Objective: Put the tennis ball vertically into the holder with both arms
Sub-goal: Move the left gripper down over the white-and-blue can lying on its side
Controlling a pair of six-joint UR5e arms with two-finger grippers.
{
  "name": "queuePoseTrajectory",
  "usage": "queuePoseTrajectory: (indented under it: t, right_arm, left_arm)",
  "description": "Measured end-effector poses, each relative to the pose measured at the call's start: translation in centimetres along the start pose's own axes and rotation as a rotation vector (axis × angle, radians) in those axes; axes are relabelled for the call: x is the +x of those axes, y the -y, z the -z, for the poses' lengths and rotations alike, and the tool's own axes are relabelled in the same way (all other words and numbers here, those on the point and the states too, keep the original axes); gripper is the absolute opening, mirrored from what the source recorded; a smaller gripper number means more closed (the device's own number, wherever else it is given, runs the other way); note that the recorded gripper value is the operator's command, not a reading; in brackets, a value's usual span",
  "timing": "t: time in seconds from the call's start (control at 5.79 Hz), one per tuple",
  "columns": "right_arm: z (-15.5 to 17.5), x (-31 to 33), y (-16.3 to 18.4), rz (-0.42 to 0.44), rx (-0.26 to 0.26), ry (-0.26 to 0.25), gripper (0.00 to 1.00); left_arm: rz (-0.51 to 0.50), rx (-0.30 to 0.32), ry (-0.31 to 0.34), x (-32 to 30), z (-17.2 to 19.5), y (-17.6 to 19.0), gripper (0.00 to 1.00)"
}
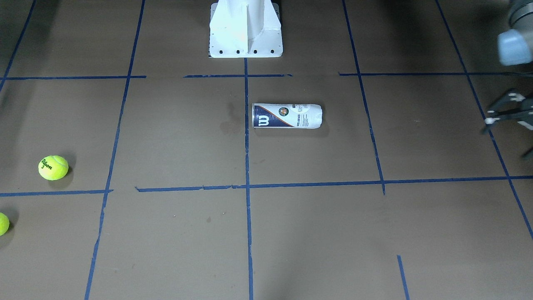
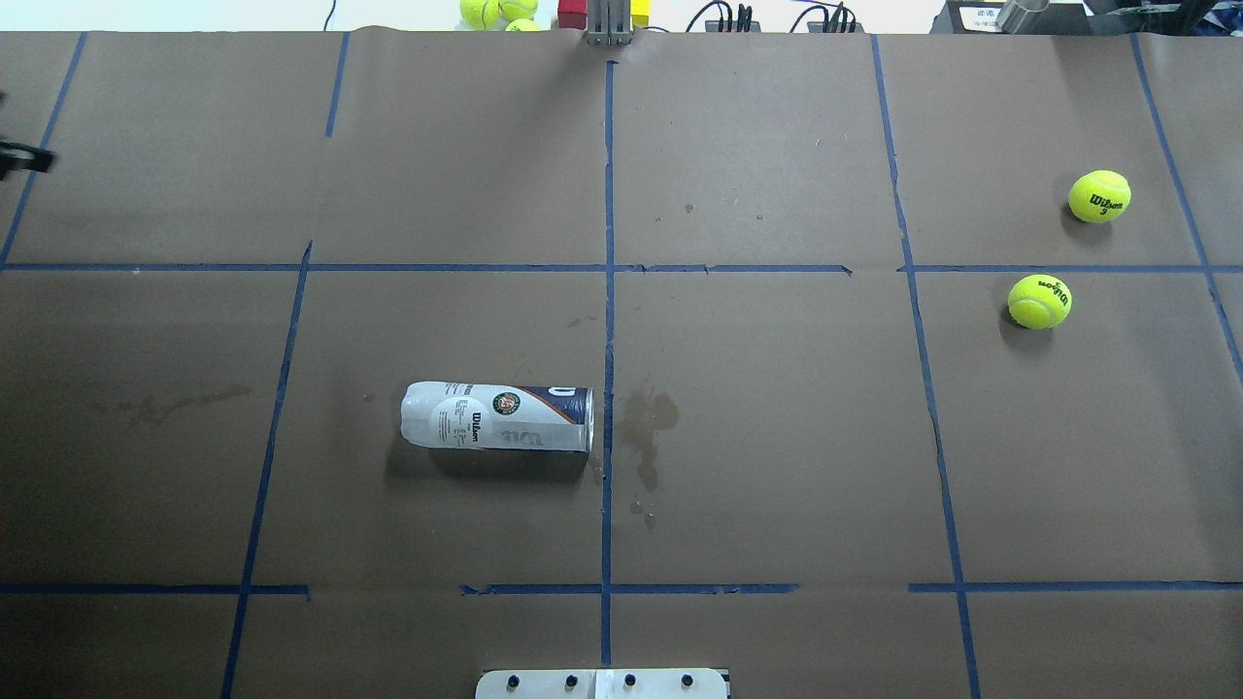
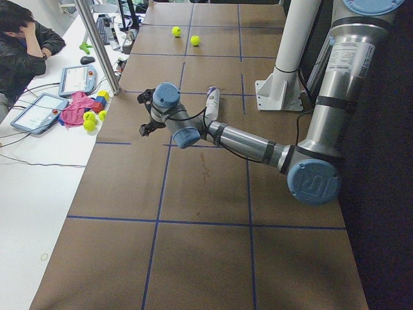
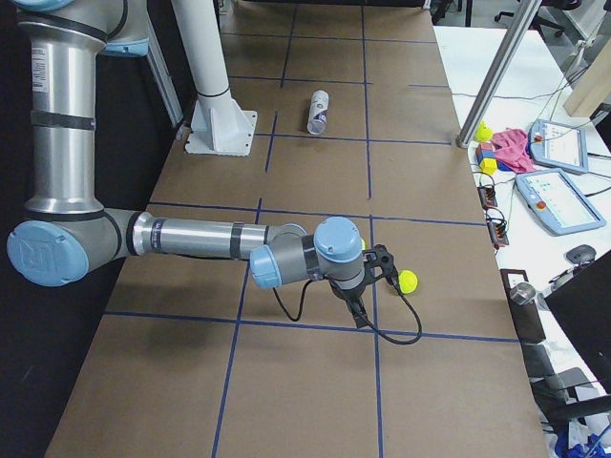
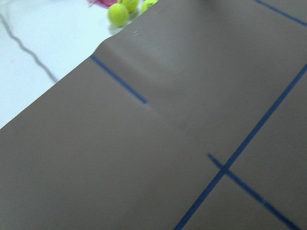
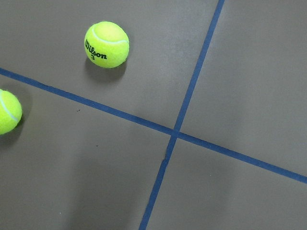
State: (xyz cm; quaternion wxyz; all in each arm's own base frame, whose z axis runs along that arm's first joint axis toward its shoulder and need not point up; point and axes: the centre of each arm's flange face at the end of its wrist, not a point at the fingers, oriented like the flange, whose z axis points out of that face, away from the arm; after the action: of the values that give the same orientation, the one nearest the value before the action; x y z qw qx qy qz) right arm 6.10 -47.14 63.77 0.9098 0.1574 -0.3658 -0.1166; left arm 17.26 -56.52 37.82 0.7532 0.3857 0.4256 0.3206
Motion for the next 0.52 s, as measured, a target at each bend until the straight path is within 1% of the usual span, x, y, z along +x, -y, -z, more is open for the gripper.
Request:
queuePoseTrajectory:
  t: [0.17, 0.35, 0.52]
  right_arm:
    - [0.0, 0.0, 0.0, 0.0, 0.0, 0.0, 1.0]
    - [0.0, 0.0, 0.0, 0.0, 0.0, -0.001, 1.0]
    - [0.0, 0.0, 0.0, 0.0, 0.0, -0.001, 1.0]
  left_arm:
    - [-0.038, 0.04, -0.049, 4.7, -2.7, 4.9, 1.0]
    - [-0.081, 0.066, -0.097, 9.9, -4.6, 8.5, 1.0]
    - [-0.097, 0.048, -0.135, 14.6, -6.3, 11.1, 1.0]
